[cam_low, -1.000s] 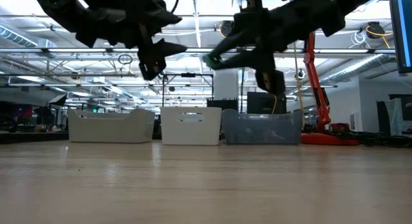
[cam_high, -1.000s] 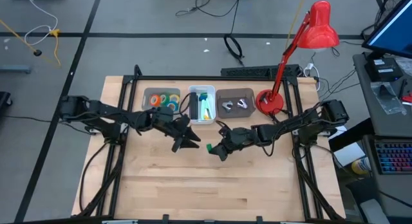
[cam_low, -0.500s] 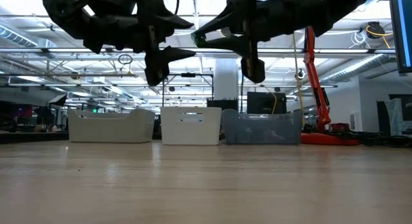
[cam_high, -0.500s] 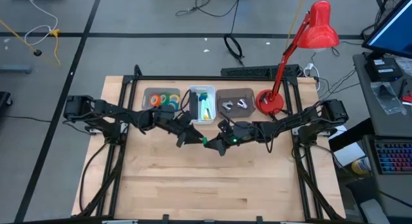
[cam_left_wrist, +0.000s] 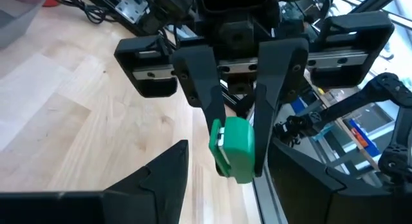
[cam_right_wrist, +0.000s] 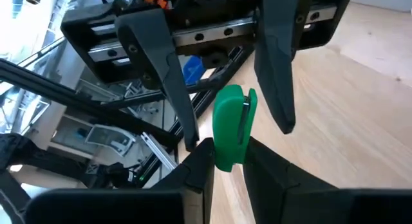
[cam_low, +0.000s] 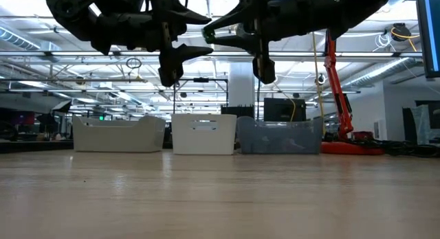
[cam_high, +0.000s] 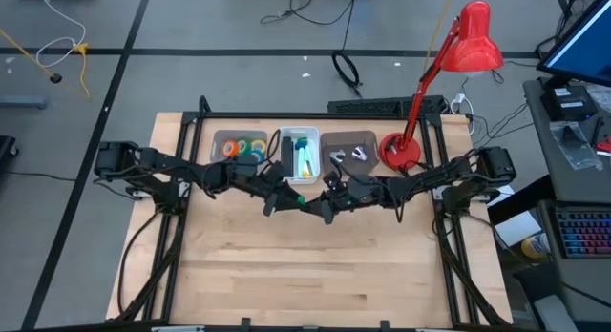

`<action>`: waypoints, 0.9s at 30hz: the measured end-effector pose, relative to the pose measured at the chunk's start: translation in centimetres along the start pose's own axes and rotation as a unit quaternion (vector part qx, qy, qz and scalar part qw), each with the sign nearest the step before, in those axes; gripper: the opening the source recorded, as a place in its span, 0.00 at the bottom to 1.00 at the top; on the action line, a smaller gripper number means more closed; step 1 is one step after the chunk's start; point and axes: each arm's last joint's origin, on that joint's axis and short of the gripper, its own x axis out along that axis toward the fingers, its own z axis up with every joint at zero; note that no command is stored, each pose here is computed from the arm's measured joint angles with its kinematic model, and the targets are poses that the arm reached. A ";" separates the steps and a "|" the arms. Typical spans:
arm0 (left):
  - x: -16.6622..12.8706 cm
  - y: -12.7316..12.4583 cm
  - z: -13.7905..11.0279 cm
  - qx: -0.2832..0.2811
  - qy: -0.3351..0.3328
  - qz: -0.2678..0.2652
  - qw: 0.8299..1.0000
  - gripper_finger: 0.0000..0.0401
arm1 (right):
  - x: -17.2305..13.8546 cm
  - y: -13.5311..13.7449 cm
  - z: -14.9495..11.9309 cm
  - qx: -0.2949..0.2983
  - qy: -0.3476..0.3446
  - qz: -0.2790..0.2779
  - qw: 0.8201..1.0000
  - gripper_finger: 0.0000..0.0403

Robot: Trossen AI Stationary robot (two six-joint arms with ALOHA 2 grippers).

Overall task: Pick and place Stapler, Stapler remover, tape
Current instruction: Put the green stapler into the white bin

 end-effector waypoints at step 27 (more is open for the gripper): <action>0.0 -0.3 0.4 0.003 -0.024 -0.007 1.000 0.53 | 0.0 -0.5 0.8 -0.006 -0.012 -0.008 1.000 0.15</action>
